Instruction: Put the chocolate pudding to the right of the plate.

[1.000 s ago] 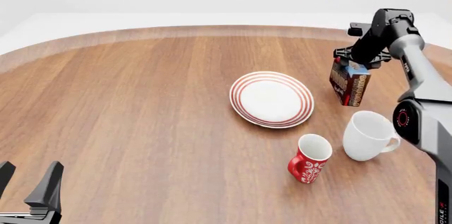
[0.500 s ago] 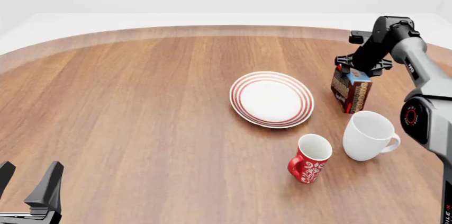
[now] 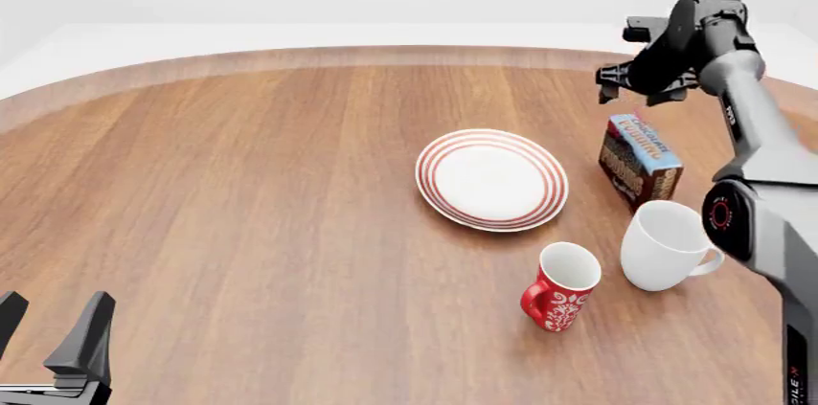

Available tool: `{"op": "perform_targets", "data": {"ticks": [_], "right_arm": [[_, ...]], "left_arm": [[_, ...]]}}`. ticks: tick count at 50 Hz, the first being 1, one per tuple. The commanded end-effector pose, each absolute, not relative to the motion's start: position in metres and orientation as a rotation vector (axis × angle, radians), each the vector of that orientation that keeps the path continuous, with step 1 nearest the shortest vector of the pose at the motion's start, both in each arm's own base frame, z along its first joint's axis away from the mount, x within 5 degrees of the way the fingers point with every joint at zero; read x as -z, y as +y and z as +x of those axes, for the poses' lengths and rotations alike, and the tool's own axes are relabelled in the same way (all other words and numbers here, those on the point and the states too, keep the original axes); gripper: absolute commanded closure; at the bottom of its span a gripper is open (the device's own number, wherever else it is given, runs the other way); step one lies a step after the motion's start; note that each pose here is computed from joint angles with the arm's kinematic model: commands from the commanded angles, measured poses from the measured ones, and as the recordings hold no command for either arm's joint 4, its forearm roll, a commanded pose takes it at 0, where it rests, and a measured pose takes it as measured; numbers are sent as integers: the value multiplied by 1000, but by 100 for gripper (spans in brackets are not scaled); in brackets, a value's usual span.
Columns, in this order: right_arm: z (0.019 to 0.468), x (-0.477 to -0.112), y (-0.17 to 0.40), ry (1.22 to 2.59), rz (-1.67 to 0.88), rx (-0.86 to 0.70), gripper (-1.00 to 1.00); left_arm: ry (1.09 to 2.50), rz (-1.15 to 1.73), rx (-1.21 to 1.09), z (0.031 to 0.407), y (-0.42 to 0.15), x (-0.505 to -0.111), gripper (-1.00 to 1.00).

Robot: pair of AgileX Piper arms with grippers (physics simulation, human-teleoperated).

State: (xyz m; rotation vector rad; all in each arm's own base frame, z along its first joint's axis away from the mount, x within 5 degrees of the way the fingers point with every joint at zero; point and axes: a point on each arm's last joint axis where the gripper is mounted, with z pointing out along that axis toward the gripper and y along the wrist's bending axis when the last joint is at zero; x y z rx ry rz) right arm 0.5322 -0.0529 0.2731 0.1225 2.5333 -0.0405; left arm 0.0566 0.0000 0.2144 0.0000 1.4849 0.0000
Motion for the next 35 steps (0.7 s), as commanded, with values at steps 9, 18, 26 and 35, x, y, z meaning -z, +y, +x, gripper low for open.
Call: {"op": "perform_targets", "data": {"ticks": [9, 18, 26, 35], "right_arm": [[471, -477, -35, 1781, -388, 410, -100], [117, -730, 101, 140, -378, 998, -100], [61, -735, 115, -7, -448, 998, -100], [61, -735, 115, -7, -448, 998, -100]], "left_arm": [[1485, 0, 0, 57, 0, -214, -100], [1485, 0, 0, 57, 0, -214, -100], [1485, 0, 0, 57, 0, -214, -100], [1485, 0, 0, 57, 0, -214, -100]]}}
